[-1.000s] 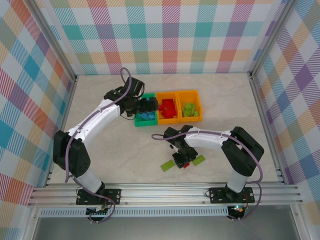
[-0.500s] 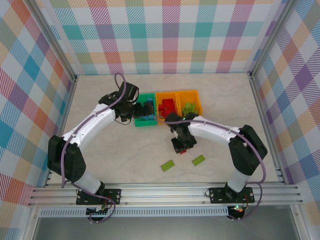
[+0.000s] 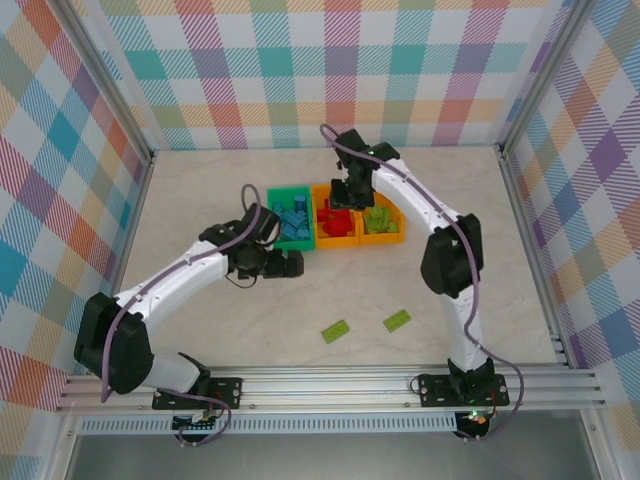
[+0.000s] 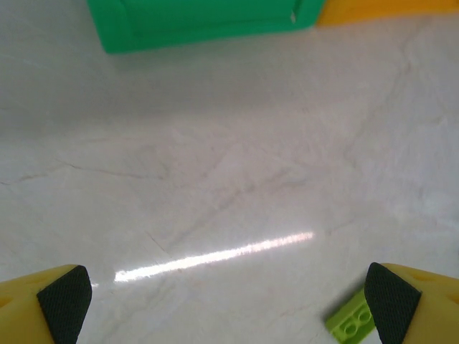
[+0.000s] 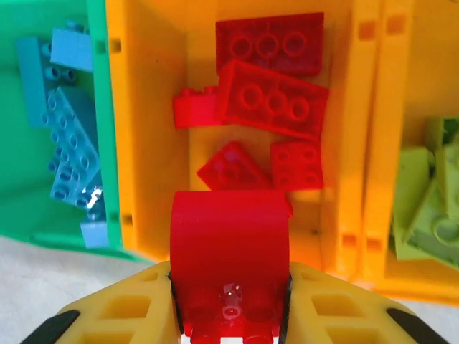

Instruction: Sort the legos into containers by color

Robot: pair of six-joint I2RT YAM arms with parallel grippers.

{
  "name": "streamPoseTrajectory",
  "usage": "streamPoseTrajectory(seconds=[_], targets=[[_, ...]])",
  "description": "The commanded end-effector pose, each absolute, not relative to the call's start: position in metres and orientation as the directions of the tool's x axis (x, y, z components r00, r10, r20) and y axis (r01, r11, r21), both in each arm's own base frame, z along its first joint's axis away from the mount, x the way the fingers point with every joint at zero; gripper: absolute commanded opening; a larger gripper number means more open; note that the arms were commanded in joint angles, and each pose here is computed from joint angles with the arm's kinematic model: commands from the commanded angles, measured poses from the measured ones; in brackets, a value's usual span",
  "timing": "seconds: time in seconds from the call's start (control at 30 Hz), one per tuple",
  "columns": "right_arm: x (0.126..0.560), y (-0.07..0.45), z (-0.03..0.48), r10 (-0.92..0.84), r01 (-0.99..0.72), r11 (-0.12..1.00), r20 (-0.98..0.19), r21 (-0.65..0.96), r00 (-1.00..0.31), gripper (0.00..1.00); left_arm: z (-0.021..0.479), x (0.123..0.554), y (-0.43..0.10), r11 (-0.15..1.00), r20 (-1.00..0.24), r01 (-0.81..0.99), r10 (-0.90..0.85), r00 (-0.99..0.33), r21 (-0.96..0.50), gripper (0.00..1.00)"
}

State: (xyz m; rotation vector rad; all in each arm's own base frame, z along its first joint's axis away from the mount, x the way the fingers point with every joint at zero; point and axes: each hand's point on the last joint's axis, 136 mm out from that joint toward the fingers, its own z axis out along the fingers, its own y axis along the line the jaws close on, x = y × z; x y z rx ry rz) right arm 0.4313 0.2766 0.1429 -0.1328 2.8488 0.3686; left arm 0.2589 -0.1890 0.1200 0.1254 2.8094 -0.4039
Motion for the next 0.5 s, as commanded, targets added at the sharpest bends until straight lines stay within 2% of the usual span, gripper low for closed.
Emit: streamPoseTrajectory(seconds=[0.0, 0.2, 0.27, 0.3, 0.33, 0.4, 0.47], targets=[[0.432, 0.266, 0.134, -0.034, -0.074, 0.973, -0.181, 0.217, -0.983, 0.28, 0.114, 0.235, -0.206, 0.934, -0.315, 0.278, 0.2, -0.928, -0.226, 1.0], [0.452, 0.264, 0.131, 0.019, -0.026, 0.967, -0.173, 0.255, -0.985, 0.36, 0.099, 0.2, -0.242, 0.859, -0.304, 0.48, 0.417, -0.857, -0.175, 0.99], [0.453, 0.266, 0.131, 0.025, -0.023, 0.962, -0.172, 0.271, -0.985, 0.45, 0.094, 0.19, -0.25, 0.825, -0.299, 0.536, 0.473, -0.829, -0.181, 0.98], [0.453, 0.267, 0.131, 0.024, -0.024, 0.959, -0.166, 0.281, -0.986, 0.58, 0.091, 0.183, -0.255, 0.802, -0.295, 0.568, 0.506, -0.81, -0.186, 0.97], [0.452, 0.268, 0.131, 0.02, -0.028, 0.957, -0.16, 0.289, -0.987, 0.64, 0.088, 0.177, -0.26, 0.777, -0.287, 0.601, 0.542, -0.79, -0.188, 0.97], [0.449, 0.272, 0.136, 0.006, -0.044, 0.95, -0.158, 0.31, -0.987, 0.66, 0.081, 0.167, -0.268, 0.733, -0.27, 0.655, 0.603, -0.75, -0.182, 0.96], [0.446, 0.274, 0.146, -0.002, -0.06, 0.941, -0.173, 0.332, -0.985, 0.73, 0.075, 0.158, -0.276, 0.693, -0.245, 0.698, 0.655, -0.715, -0.181, 0.95]])
